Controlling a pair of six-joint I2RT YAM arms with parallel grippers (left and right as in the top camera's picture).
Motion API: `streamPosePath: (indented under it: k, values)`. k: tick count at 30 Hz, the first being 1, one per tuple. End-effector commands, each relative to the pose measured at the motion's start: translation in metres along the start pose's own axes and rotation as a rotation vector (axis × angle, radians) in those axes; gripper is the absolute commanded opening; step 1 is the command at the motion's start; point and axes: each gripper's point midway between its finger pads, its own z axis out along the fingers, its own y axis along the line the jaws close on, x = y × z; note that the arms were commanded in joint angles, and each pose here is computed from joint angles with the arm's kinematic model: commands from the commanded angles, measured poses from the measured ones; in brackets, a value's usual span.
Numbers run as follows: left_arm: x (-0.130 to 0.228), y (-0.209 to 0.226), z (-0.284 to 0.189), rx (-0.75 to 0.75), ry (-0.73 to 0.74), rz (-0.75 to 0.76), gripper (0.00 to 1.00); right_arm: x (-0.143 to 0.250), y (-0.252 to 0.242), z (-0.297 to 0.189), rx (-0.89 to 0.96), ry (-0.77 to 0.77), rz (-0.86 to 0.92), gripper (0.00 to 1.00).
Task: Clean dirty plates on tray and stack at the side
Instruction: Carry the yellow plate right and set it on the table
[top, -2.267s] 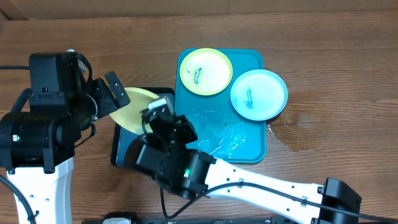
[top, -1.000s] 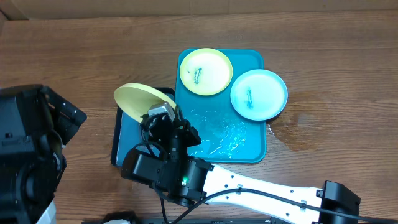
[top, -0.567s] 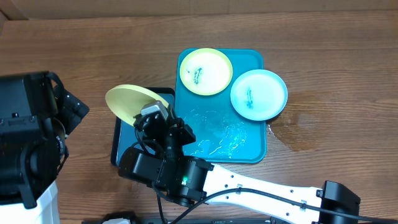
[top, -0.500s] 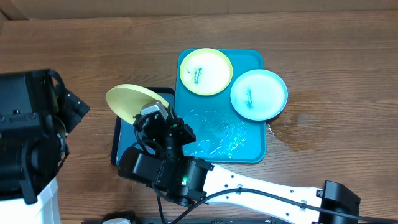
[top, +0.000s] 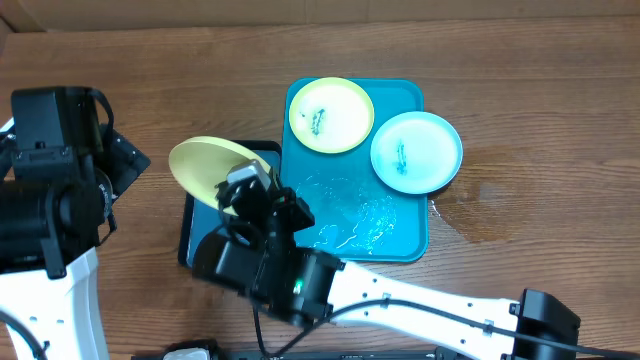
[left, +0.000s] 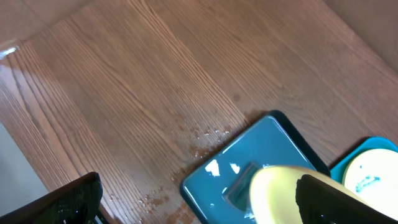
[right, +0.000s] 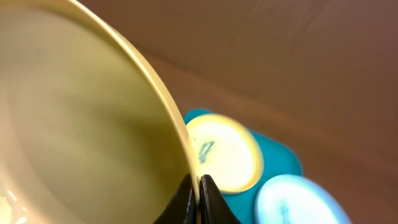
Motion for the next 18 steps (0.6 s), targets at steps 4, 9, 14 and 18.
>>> streamPosePath:
  k: [4,9,14,18]
  values:
    - [0.015,-0.019,0.004,0.078,0.108,-0.023,1.0,0.035,-0.016,0.063,-0.246,0.384,0.438,0.04]
    - [0.026,-0.033,0.002,0.162,0.171,0.045,1.0,0.005,-0.083,0.065,-0.526,0.52,0.703,0.04]
    - [0.038,-0.049,-0.004,0.272,0.231,0.162,1.0,0.02,-0.215,0.073,-0.344,0.539,0.927,0.04]
    - [0.045,-0.058,-0.009,0.324,0.25,0.214,1.0,0.084,-0.321,0.078,-0.022,0.632,1.098,0.04]
